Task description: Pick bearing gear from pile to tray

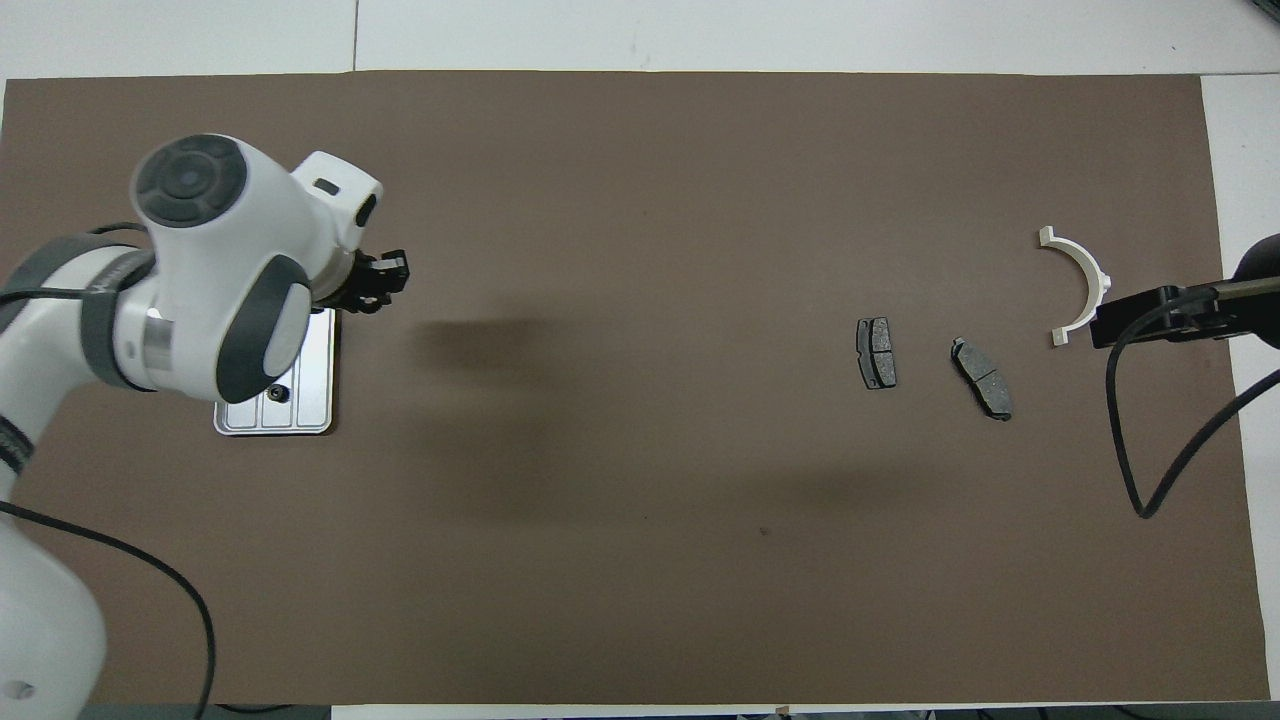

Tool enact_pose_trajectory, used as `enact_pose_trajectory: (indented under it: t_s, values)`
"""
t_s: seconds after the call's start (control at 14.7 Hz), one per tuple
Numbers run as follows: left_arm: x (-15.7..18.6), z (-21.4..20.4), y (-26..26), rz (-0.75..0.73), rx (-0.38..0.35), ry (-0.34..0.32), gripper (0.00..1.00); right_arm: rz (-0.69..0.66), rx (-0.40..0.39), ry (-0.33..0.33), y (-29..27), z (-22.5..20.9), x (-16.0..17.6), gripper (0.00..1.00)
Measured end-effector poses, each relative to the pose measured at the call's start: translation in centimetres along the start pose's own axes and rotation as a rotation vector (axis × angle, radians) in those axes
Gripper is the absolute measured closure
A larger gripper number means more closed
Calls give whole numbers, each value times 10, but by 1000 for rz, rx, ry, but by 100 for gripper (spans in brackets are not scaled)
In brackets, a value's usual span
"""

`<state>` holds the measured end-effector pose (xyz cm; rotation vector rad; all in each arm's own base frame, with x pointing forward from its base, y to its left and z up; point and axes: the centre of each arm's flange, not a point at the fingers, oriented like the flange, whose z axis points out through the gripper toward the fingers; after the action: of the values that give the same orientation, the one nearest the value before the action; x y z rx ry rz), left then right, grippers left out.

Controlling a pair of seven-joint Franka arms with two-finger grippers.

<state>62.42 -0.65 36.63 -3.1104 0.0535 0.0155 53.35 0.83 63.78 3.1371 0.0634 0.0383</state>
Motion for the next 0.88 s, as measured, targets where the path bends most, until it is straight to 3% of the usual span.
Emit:
enact_pose_trajectory:
  t_s: [0.27, 0.88]
  values:
    - [8, 43, -1, 29, -1, 3, 65, -2, 0, 1, -1, 0, 0, 0]
    - [2, 67, -7, -11, -45, 41, 65, -9, 0, 3, -5, -2, 0, 0]
